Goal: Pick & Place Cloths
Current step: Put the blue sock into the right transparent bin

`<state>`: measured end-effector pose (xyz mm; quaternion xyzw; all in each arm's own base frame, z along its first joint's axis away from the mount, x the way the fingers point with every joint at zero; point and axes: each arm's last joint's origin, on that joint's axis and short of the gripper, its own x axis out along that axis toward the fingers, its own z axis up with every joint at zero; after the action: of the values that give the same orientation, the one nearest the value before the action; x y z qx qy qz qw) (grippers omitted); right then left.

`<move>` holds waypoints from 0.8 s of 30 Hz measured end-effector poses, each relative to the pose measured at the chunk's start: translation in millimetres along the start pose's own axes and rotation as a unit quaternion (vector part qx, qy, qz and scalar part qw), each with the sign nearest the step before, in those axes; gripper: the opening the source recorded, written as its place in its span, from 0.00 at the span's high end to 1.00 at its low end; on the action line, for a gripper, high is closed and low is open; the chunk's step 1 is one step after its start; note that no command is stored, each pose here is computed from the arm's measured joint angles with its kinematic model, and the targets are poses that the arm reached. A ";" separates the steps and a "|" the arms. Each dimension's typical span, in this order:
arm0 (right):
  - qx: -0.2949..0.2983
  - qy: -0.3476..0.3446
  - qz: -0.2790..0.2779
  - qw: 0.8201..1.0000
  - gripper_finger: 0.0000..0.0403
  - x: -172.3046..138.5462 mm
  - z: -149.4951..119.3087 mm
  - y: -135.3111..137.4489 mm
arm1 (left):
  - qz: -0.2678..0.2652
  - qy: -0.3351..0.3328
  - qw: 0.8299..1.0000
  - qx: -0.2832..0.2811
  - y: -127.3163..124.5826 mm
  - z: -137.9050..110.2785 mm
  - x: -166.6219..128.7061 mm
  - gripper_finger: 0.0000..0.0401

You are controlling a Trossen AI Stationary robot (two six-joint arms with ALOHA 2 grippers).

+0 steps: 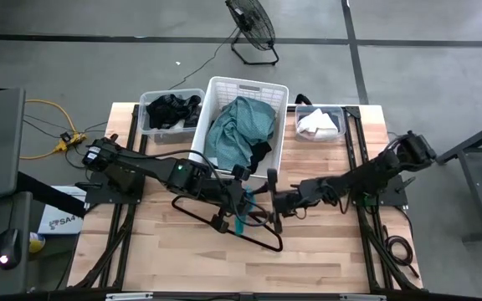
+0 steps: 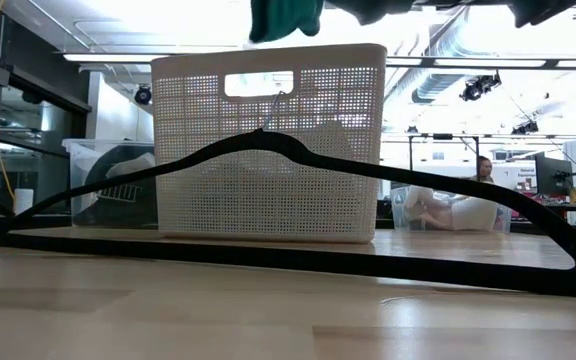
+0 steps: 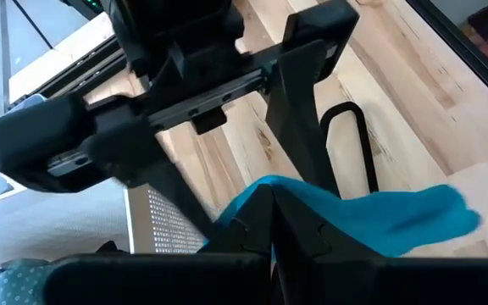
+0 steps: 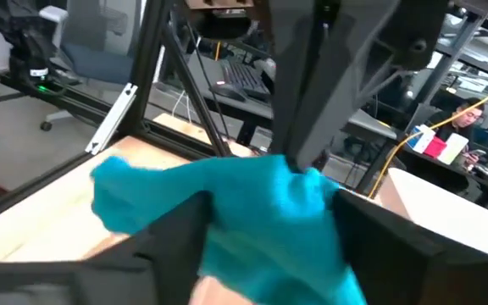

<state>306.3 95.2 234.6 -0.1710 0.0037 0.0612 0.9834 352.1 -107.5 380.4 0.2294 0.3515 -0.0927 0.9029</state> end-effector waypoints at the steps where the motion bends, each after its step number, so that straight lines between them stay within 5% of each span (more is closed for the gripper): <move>1: 0.000 0.000 0.001 1.000 0.41 -0.1 0.2 0.6 | 0.000 0.000 1.000 0.000 0.0 0.0 -0.1 1.00; 9: 0.018 0.009 0.004 1.000 0.94 -0.6 -1.0 3.0 | 0.000 0.000 1.000 0.000 0.0 -0.1 -0.1 1.00; 14: 0.052 0.021 -0.007 0.998 0.98 -3.2 0.4 0.2 | 0.000 0.000 1.000 0.024 -0.4 0.1 -0.1 0.93; 19: 0.074 0.046 -0.029 0.996 0.98 -9.8 4.1 -4.1 | 0.005 -0.001 0.999 0.032 -1.7 0.6 -2.9 0.72; 24: 0.099 0.080 -0.062 0.990 0.99 -22.5 10.5 -11.3 | 0.095 0.028 0.995 -0.020 7.4 -0.1 -20.7 0.51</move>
<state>285.2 85.5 248.8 -0.0771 0.0780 -0.0150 0.9939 339.2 -100.9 396.9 0.2465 0.3547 0.0069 0.9019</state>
